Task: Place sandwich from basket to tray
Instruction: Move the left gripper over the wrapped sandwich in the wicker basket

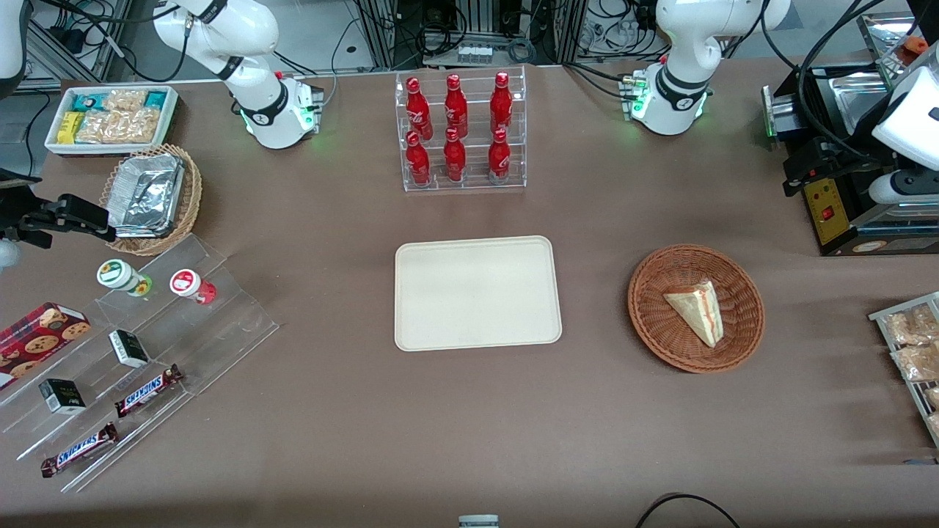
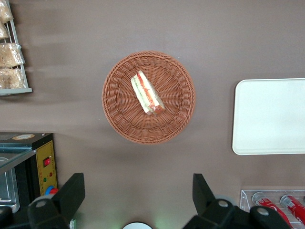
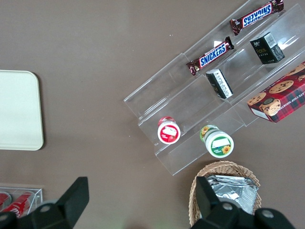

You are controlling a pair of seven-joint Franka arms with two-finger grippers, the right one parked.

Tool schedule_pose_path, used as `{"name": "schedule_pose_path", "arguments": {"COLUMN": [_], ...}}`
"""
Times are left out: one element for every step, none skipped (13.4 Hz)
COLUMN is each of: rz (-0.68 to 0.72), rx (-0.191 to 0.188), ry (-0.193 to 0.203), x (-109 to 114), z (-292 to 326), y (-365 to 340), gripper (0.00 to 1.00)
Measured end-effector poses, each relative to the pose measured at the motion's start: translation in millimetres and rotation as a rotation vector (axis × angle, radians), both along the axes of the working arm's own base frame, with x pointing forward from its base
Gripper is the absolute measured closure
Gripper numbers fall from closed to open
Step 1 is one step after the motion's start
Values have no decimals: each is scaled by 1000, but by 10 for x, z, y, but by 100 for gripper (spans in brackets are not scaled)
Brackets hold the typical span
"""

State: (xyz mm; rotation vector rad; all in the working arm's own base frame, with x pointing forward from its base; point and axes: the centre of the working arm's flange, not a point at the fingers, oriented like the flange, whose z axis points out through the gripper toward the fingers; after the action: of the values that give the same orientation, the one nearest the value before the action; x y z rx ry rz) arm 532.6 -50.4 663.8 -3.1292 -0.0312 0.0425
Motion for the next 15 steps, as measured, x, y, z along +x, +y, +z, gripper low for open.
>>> {"name": "schedule_pose_path", "arguments": {"rz": [0, 0, 0, 1, 1, 2, 2, 2, 4, 5, 6, 7, 14, 34, 63], "rx": [0, 0, 1, 1, 1, 1, 0, 0, 1, 3, 5, 5, 5, 6, 6], "ry": [-1, -3, -3, 1, 2, 5, 10, 14, 16, 18, 20, 19, 18, 16, 11], "x": [1, 3, 9, 31, 79, 148, 228, 314, 392, 454, 490, 506, 513, 516, 515], "z": [0, 2, -5, -41, -108, -206, -334, -482, -637, -805, -967, -1117, -1261, -1405, -1555], "y": [0, 2, 6, 11, 14, 14, 11, 10, 16, 27, 36, 42, 51, 66, 82], "gripper": [0, 0, 0, 0, 0, 0, 0, 0, 0, 0, 0, 0, 0, 0, 0]}}
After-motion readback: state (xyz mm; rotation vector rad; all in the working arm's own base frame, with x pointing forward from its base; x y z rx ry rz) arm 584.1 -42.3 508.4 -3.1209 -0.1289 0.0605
